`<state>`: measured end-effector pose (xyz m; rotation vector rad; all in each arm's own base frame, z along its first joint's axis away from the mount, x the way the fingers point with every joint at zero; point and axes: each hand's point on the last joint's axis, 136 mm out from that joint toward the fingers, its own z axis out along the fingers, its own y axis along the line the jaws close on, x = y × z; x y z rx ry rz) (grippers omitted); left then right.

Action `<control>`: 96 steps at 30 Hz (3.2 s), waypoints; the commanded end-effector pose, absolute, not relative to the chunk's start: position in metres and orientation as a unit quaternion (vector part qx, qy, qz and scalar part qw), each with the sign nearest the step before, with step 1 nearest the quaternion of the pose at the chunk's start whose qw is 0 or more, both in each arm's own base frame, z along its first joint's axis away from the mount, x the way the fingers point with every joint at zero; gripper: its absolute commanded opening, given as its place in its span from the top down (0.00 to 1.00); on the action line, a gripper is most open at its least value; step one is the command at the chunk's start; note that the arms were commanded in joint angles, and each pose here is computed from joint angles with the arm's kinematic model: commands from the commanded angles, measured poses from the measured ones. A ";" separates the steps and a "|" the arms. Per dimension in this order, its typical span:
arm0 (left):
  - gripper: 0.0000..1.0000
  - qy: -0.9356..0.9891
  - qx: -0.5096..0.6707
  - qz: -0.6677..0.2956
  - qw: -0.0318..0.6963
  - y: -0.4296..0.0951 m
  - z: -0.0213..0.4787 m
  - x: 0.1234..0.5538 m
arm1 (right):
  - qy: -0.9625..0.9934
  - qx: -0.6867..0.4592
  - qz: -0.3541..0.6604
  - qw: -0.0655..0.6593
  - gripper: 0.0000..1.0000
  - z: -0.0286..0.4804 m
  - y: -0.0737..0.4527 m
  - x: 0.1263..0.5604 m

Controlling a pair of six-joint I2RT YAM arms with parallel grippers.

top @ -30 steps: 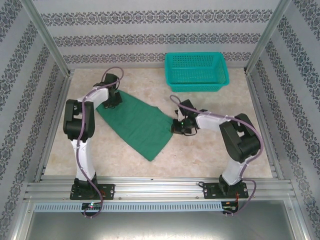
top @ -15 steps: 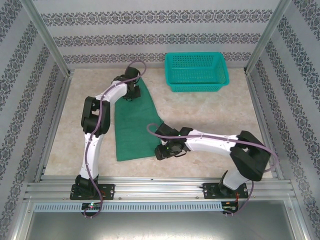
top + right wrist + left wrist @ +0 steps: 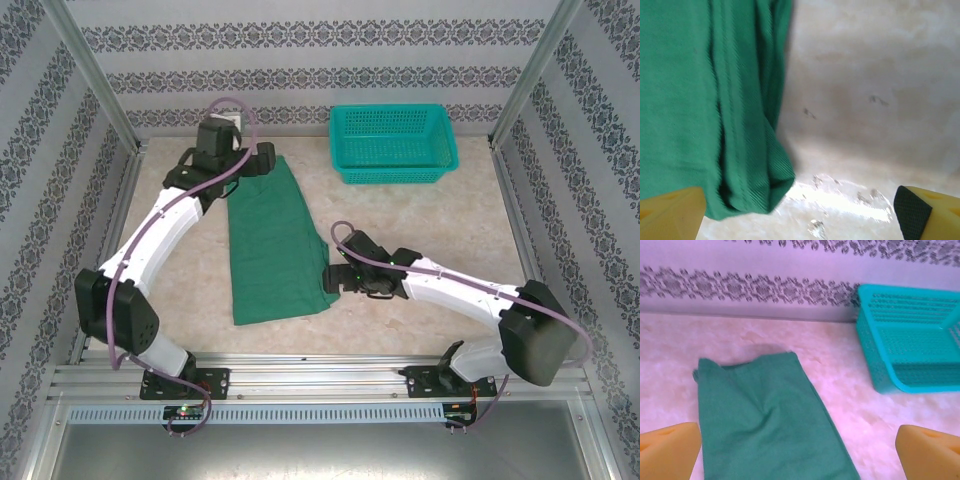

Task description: Roll up the long pants

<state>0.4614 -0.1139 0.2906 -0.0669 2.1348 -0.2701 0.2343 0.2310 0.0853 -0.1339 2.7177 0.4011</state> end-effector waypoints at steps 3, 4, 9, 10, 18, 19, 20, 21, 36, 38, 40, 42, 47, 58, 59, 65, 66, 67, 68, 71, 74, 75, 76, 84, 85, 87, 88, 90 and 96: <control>0.04 0.906 -0.004 -0.156 0.394 -0.115 0.239 0.466 | 0.949 -0.074 0.132 0.275 0.63 0.113 0.246 0.283; 0.24 0.910 -0.011 -0.138 0.391 -0.108 0.233 0.469 | 0.951 -0.061 0.119 0.279 1.00 0.114 0.242 0.296; 1.00 0.940 -0.041 -0.037 0.337 -0.078 0.184 0.489 | 0.964 -0.055 0.096 0.242 1.00 0.111 0.244 0.354; 1.00 0.941 -0.051 -0.023 0.334 -0.074 0.177 0.493 | 0.963 -0.056 0.109 0.241 1.00 0.113 0.248 0.365; 1.00 0.948 -0.086 -0.007 0.308 -0.059 0.133 0.541 | 0.952 -0.033 0.227 0.203 1.00 0.122 0.289 0.490; 1.00 0.947 -0.091 -0.008 0.306 -0.058 0.131 0.546 | 0.948 -0.040 0.241 0.202 1.00 0.125 0.297 0.500; 1.00 0.948 -0.100 -0.006 0.301 -0.055 0.127 0.551 | 0.945 -0.048 0.256 0.196 1.00 0.124 0.306 0.508; 1.00 0.950 -0.108 -0.006 0.294 -0.051 0.122 0.554 | 0.942 -0.051 0.269 0.194 1.00 0.126 0.313 0.516; 1.00 0.965 -0.185 0.031 0.182 0.017 0.035 0.553 | 0.905 -0.115 0.384 0.140 1.00 0.118 0.384 0.493; 1.00 0.967 -0.190 0.029 0.167 0.021 0.024 0.553 | 0.908 -0.115 0.379 0.137 1.00 0.115 0.382 0.487; 1.00 0.968 -0.188 0.028 0.164 0.022 0.021 0.554 | 0.912 -0.112 0.371 0.135 1.00 0.108 0.378 0.480; 1.00 0.966 -0.189 0.031 0.175 0.024 0.031 0.551 | 0.916 -0.112 0.360 0.139 1.00 0.107 0.372 0.472; 0.80 0.948 -0.201 0.039 0.244 0.031 0.082 0.525 | 0.932 -0.119 0.309 0.149 0.99 0.102 0.347 0.437; 0.31 0.977 -0.068 -0.001 0.201 -0.091 0.088 0.347 | 0.955 -0.092 0.236 0.151 0.38 0.100 0.272 0.348; 0.31 0.979 -0.045 -0.004 0.198 -0.107 0.086 0.332 | 0.957 -0.089 0.234 0.148 0.38 0.099 0.268 0.343; 0.30 0.981 0.066 0.031 0.179 -0.152 0.088 0.264 | 0.963 -0.099 0.233 0.096 0.38 0.086 0.258 0.309; 0.30 0.982 0.061 0.033 0.178 -0.148 0.089 0.259 | 0.965 -0.101 0.227 0.085 0.38 0.078 0.257 0.305; 0.29 0.982 0.056 0.036 0.180 -0.144 0.090 0.255 | 0.966 -0.102 0.223 0.078 0.38 0.070 0.256 0.304; 0.29 0.981 0.054 0.034 0.183 -0.142 0.091 0.253 | 0.966 -0.103 0.225 0.074 0.38 0.065 0.257 0.304; 0.29 0.979 0.052 0.029 0.197 -0.138 0.093 0.251 | 0.969 -0.099 0.217 0.062 0.38 0.045 0.260 0.311; 0.29 0.977 0.051 0.032 0.202 -0.139 0.093 0.256 | 0.969 -0.100 0.219 0.055 0.38 0.033 0.269 0.321; 0.29 0.977 0.051 0.031 0.205 -0.140 0.092 0.259 | 0.968 -0.102 0.224 0.055 0.38 0.030 0.274 0.326; 0.29 0.977 0.050 0.031 0.206 -0.142 0.091 0.262 | 0.968 -0.099 0.224 0.052 0.38 0.025 0.277 0.331; 0.31 0.980 0.058 0.010 0.190 -0.159 0.072 0.276 | 0.958 -0.096 0.267 0.034 0.45 0.016 0.304 0.348; 0.31 0.980 0.058 0.014 0.188 -0.158 0.070 0.278 | 0.957 -0.093 0.272 0.030 0.47 0.013 0.306 0.349; 0.32 0.981 0.059 0.018 0.186 -0.156 0.069 0.282 | 0.958 -0.084 0.273 0.027 0.73 0.009 0.304 0.351; 0.33 0.981 0.058 0.018 0.185 -0.155 0.068 0.283 | 0.960 -0.078 0.268 0.024 0.95 0.004 0.301 0.352; 0.35 0.981 0.057 0.020 0.183 -0.153 0.067 0.286 | 0.965 -0.063 0.253 0.020 1.00 -0.003 0.290 0.353; 0.37 0.980 0.080 0.017 0.182 -0.153 0.065 0.288 | 0.974 -0.006 0.222 0.040 1.00 -0.007 0.245 0.356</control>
